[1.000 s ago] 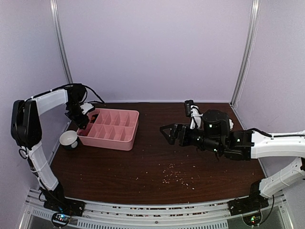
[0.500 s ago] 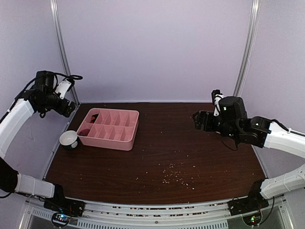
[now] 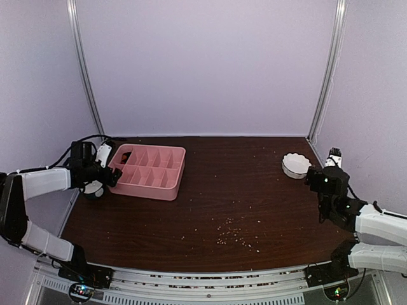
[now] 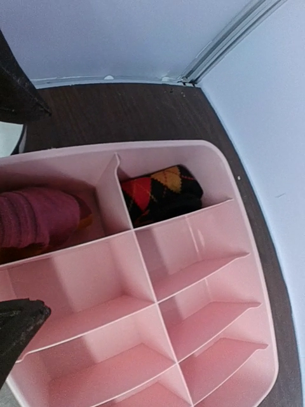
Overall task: Roll the socks
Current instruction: Reset both arms
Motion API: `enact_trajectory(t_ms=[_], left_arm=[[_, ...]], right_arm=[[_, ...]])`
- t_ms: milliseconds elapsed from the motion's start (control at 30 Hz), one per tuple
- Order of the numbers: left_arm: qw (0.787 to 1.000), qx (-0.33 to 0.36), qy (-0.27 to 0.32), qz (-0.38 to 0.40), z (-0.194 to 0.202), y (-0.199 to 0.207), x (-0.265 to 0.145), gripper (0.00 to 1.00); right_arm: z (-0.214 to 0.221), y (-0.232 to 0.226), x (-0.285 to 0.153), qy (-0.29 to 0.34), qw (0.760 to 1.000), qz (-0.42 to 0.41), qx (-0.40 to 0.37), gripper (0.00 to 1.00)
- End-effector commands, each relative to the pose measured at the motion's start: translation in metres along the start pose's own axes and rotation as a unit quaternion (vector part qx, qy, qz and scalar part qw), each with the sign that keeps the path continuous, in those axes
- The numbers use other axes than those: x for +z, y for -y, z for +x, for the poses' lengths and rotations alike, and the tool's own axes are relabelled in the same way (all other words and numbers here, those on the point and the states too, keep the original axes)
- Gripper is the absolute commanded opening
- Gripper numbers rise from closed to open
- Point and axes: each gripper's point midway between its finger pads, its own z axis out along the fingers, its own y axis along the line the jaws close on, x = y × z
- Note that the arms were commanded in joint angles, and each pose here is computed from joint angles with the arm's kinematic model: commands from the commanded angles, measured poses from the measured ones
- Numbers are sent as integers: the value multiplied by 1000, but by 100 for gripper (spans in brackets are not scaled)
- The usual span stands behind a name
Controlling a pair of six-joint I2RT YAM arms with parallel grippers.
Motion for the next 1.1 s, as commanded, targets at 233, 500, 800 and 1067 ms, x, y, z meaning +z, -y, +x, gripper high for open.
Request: enact_trajectory(t_ms=[233, 500, 800, 1067], left_arm=[[990, -35, 123, -63, -35, -24, 10, 98], [967, -42, 185, -171, -29, -52, -24, 98], [953, -94, 179, -226, -20, -75, -19, 98], [930, -109, 244, -251, 6, -70, -43, 98]], right_arm=[[0, 21, 46, 68, 997, 35, 22, 99], [-2, 7, 67, 78, 996, -32, 22, 99], [10, -16, 71, 80, 991, -111, -4, 99], [7, -16, 70, 90, 990, -112, -4, 100]])
